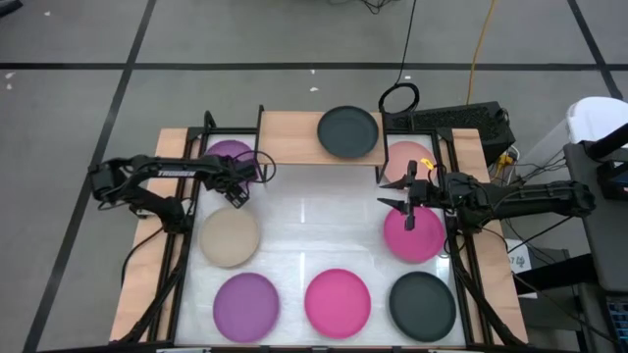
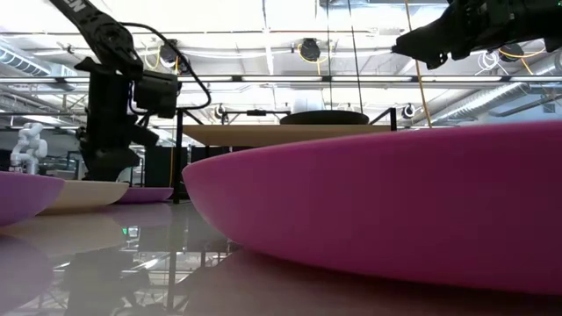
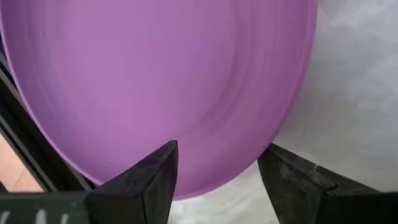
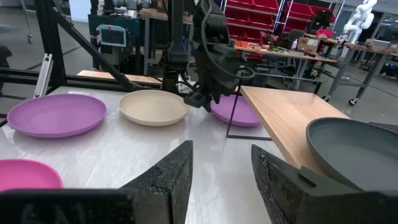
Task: Place and stack plates onto a shelf
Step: Stack the top violet plate on top of the black plate on the shelf
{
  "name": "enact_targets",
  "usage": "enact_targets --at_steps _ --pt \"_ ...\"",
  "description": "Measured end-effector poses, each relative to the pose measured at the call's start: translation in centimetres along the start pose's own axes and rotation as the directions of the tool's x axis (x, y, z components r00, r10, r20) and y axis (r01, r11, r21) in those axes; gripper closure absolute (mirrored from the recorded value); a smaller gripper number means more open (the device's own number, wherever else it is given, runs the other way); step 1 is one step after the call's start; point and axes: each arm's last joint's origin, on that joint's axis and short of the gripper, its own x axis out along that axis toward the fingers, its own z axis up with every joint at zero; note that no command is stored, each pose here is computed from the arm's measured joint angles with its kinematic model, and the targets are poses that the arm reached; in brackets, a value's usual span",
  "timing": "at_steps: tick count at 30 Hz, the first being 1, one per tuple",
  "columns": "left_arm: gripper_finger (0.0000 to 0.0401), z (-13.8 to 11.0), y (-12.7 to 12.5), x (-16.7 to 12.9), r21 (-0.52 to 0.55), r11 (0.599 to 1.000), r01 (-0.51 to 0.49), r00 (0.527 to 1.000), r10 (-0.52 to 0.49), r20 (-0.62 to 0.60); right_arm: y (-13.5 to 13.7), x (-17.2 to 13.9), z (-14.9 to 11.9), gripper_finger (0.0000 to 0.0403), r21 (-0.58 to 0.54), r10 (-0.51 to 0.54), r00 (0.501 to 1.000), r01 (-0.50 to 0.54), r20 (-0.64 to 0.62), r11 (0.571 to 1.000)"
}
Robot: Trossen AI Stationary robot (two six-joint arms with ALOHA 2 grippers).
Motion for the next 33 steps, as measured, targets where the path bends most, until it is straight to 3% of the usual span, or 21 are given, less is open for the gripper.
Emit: enact_targets --at_steps 7,18,22,26,33 --pt "0.02 0.5 -0.2 0.2 0.005 1.0 0.017 0.999 -0.017 0.03 0.0 0.0 0.0 0.0259 0.002 0.0 1.0 0.0 -0.002 1.0" --pt "0.0387 0.5 -0.2 0.1 -0.012 0.999 0.053 0.998 -0.052 0.021 0.0 0.0 0.0 0.0259 0.003 0.0 1.0 0.0 -0.005 1.0" --pt "0.0393 0.0 0.2 -0.8 -0.069 0.995 0.066 0.998 -0.066 0.002 0.0 0.0 0.0 0.0259 0.003 0.0 1.0 0.0 -0.005 1.0" --pt "0.0393 -0.2 1.1 -3.4 -0.131 0.991 0.024 0.998 -0.017 0.054 0.0 0.0 0.0 0.0259 0.003 0.0 1.0 0.0 -0.005 1.0" --pt "0.0393 -0.2 3.3 -9.9 -0.195 0.978 0.073 0.954 -0.012 0.298 0.0 0.0 0.0 0.0259 0.002 0.0 1.0 0.0 -0.002 1.0"
